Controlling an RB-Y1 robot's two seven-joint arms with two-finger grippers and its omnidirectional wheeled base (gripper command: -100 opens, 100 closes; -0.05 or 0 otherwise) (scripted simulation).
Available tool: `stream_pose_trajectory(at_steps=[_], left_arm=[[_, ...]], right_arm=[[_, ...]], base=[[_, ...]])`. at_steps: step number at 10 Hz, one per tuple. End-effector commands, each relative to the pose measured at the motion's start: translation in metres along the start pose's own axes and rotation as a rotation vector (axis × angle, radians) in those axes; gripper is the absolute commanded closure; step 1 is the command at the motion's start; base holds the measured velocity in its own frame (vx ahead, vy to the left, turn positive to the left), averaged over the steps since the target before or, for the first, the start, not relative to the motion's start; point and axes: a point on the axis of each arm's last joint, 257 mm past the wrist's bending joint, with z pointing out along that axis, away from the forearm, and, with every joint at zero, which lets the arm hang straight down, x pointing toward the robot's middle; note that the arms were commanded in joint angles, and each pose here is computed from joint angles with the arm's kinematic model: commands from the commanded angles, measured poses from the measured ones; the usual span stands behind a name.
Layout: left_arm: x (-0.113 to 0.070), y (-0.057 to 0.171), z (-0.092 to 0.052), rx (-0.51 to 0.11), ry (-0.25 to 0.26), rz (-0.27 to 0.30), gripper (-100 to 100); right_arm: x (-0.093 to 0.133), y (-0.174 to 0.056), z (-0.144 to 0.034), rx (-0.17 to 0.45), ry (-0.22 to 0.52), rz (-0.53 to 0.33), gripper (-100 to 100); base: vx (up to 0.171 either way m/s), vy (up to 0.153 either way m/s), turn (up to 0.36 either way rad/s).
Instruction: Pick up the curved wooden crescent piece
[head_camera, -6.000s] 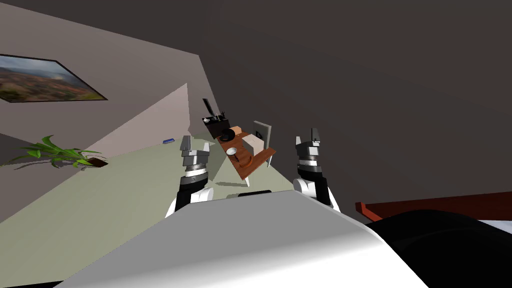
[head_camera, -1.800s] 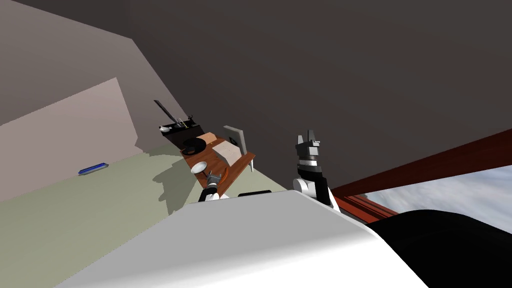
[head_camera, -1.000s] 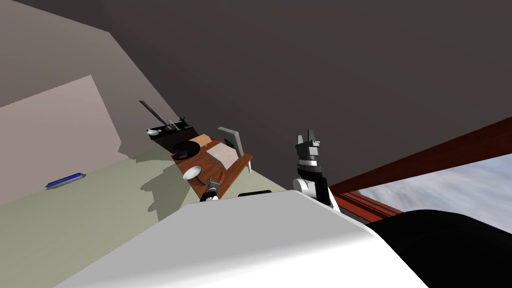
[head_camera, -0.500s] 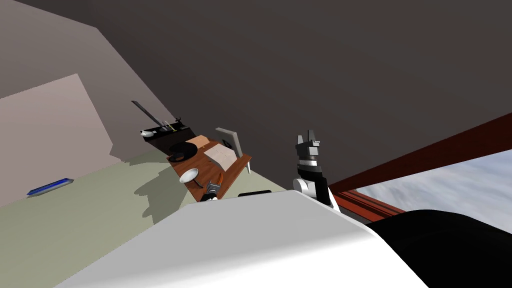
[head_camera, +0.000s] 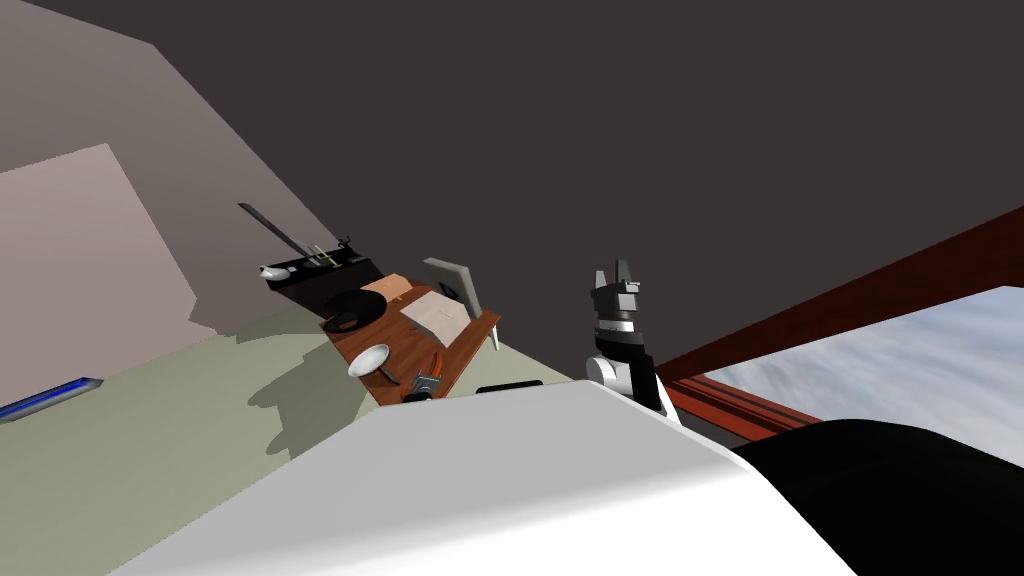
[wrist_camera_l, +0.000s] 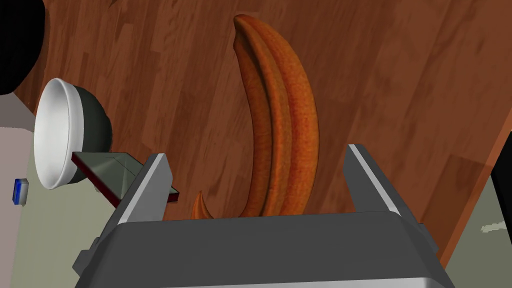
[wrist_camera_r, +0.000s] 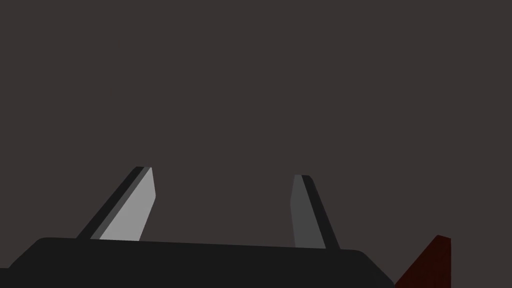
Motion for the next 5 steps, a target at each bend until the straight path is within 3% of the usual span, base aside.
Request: stream_pose_trajectory(at_steps=[1,4,5], left_arm=[[-0.002,0.000,0.002,-0.002,-0.006,-0.005,-100],[-0.031,0.009,0.001,-0.034,-0.078,-0.043,-100],[-0.031,0.009,0.001,-0.034,-0.078,-0.043,-100]], right_arm=[[0.000,0.000,0.000,0.000,0.000,0.000,0],[0.000,0.000,0.000,0.000,0.000,0.000,0],[0.000,0.000,0.000,0.000,0.000,0.000,0]], base=[[0.012,0.003,0.015],[0.026,0.012,-0.091],[0.029,0.015,-0.023]])
